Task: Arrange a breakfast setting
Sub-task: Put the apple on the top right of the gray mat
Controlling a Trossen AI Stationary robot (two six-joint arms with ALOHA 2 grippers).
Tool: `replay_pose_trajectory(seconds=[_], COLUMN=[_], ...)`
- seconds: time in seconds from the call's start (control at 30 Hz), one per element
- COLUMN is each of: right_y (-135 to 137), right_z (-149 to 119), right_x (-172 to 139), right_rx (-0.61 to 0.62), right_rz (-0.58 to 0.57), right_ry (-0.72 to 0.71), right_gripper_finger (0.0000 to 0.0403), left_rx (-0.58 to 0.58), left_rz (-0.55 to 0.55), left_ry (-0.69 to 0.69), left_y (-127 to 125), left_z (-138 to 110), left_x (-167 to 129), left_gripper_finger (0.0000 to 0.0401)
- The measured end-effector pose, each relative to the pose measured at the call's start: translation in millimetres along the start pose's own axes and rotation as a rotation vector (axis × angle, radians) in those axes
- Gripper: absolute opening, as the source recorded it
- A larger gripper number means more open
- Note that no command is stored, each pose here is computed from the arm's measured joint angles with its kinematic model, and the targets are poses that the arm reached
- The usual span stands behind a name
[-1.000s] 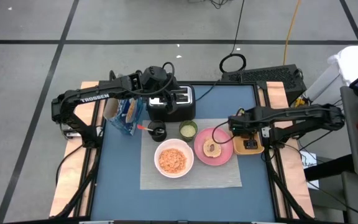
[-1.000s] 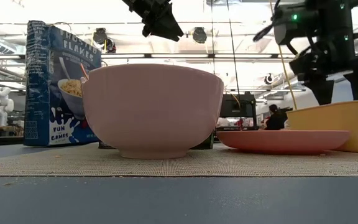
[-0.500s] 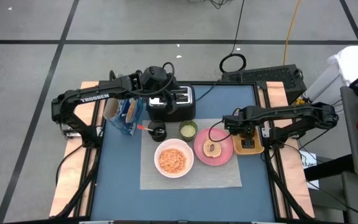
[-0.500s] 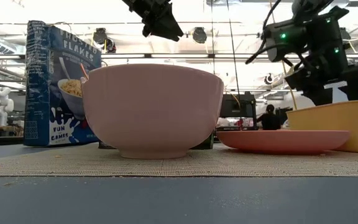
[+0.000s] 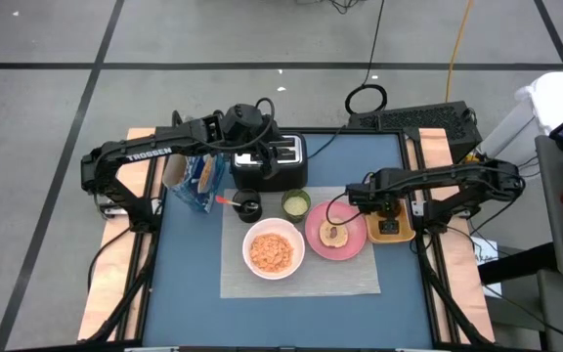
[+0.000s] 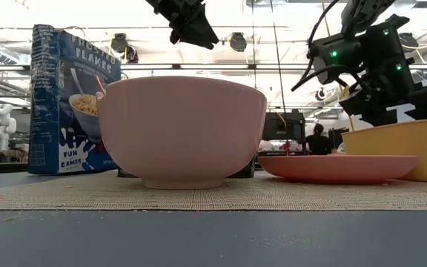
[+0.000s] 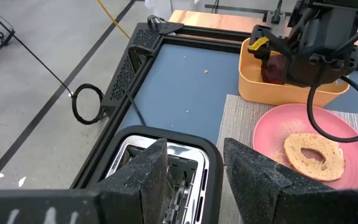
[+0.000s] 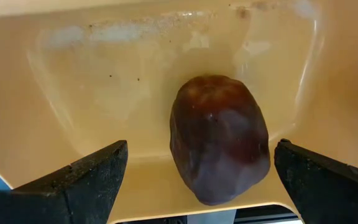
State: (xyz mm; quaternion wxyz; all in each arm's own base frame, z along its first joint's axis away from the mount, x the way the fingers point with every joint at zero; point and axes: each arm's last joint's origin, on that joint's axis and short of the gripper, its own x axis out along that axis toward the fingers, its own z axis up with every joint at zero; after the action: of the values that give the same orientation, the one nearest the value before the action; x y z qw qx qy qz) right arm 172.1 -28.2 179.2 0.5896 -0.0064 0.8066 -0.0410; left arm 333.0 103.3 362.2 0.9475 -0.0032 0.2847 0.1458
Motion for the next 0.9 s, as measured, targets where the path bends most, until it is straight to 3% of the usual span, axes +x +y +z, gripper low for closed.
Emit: replay_pose_trajectory(seconds=[0.53,0.9], right_y=[-1.3,-0.9], right_z=[8.1,14.9], right_x=[8.9,17.9], right_rx=[0.012,0.001], right_rz=[-0.056,-0.050], right_ry=[0.056,0.124], right_gripper_finger=[0.0387,0.0299], left_rx=[0.000,0.000], left_rz=[0.000,0.000], left_ry=[0.000,0.000], left_y=[0.0,0.0], left_z=[0.0,0.0], left_x=[-0.1,-0.1], left_gripper_finger=[0.0166,0.0166])
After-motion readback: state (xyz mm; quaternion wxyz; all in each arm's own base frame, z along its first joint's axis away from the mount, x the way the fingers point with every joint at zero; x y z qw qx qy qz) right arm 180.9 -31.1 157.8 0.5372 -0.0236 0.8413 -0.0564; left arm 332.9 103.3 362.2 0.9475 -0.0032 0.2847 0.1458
